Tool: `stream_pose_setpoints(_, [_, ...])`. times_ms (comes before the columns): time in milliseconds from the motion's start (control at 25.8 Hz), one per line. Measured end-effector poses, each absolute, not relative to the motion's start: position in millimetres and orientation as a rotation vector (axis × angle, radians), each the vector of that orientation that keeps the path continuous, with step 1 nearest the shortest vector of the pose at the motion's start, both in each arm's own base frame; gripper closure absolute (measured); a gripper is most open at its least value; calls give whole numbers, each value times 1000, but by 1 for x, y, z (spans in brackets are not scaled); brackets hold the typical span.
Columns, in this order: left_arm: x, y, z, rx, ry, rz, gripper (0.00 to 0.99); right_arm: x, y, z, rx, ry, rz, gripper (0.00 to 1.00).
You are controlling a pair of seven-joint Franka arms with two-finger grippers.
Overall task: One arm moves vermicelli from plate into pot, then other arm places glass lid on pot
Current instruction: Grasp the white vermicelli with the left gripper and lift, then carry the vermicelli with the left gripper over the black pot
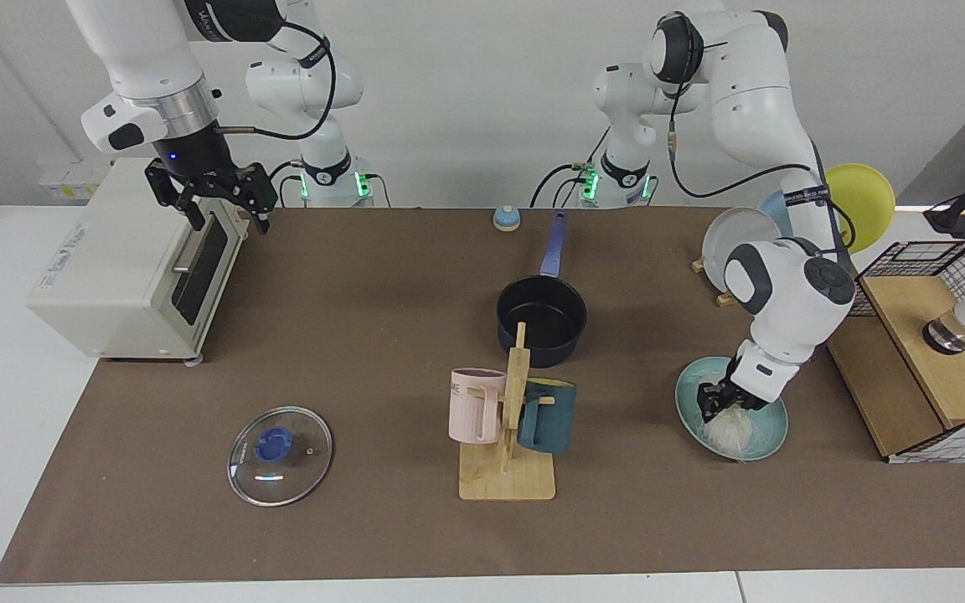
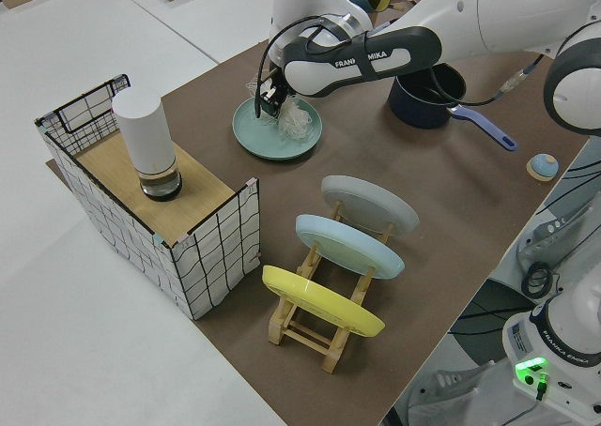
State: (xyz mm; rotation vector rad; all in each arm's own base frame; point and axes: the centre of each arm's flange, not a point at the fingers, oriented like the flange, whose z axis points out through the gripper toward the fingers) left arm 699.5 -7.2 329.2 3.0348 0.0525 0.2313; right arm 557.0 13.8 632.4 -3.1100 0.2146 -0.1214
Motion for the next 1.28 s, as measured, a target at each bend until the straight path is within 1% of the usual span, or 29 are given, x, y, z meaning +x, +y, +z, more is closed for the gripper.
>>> stream_pose_setpoints(116, [698,-18,353,3024,21,244,586,557,14,632,-3110,215,-121,0])
stream_pose_setpoints(233, [690,-32,391,3027,-37,231,586,557,14,632,-3110,215,-121,0])
stream_pose_setpoints(427, [662,-62,454,3019,-52,141,586,557,14,632,-3110,215,-121,0])
stream_pose_setpoints(505, [650,-85,470,3027,-27,112,586,557,14,632,-3110,215,-121,0])
stream_pose_setpoints(582, [639,-114,478,3039,14,95,586,557,14,632,-3110,215,-121,0])
stream_pose_setpoints(738, [616,-189,478,3043,93,61,586,557,14,632,-3110,215,-121,0])
stream_pose_setpoints(893, [588,-248,464,3052,120,9,586,557,14,632,-3110,215,-121,0])
stream_pose_setpoints(1009, [572,-266,445,3058,109,-16,586,557,14,632,-3110,215,-121,0])
stream_pose_setpoints(1281, [539,-285,394,3061,88,-35,586,557,14,632,-3110,215,-121,0])
